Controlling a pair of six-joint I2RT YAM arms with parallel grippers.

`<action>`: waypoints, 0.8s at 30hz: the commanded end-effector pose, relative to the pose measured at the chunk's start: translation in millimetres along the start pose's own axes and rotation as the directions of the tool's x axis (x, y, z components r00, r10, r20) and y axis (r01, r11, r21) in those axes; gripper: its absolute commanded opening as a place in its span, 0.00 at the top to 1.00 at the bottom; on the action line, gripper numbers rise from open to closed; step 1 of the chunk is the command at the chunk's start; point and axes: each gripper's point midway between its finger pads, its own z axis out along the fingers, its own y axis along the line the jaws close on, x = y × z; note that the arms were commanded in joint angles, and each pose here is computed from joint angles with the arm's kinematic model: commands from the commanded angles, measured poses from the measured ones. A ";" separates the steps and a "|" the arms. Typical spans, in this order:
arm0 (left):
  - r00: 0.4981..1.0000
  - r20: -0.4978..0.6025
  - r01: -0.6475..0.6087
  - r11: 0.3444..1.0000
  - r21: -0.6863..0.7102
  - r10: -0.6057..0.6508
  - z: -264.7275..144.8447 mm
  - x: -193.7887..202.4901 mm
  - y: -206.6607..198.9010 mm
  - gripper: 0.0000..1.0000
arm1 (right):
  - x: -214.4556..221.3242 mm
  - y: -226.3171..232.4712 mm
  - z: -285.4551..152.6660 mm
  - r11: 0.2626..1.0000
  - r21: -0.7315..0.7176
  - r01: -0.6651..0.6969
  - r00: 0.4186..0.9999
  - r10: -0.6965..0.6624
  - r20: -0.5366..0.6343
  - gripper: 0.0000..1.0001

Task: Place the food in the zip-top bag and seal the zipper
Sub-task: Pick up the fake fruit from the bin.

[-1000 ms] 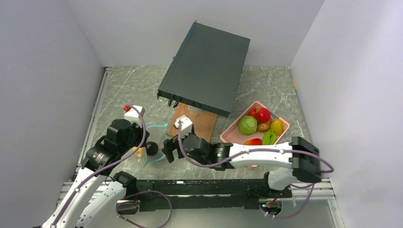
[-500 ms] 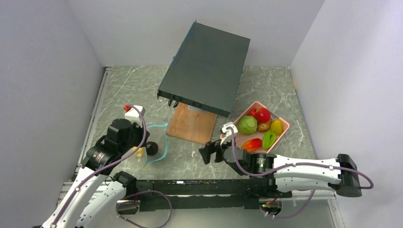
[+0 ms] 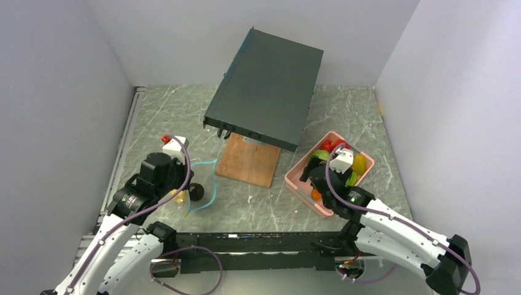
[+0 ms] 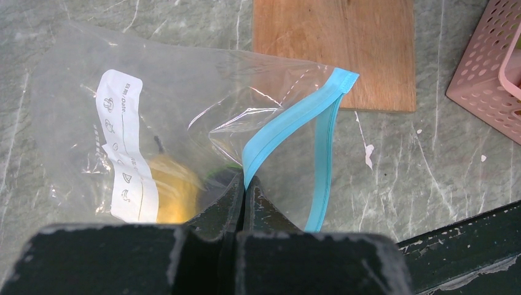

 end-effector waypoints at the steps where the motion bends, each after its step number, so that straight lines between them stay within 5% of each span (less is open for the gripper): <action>1: 0.999 0.037 0.006 1.000 0.013 -0.006 -1.9 -10.9 -3.7 1.00 | -16.6 -29.3 10.9 0.989 0.147 -0.035 0.999 0.036 -0.001 0.01; 15: 0.999 0.044 0.003 1.000 0.023 -0.004 -3.2 -11.7 -5.3 1.00 | -93.5 -70.4 52.8 0.930 0.224 -0.290 0.955 0.266 0.132 0.01; 24: 0.998 0.061 -0.001 0.999 0.039 -0.001 -6.2 -13.9 -7.4 1.00 | -109.1 -84.1 78.5 0.912 0.250 -0.326 0.945 0.304 0.124 0.01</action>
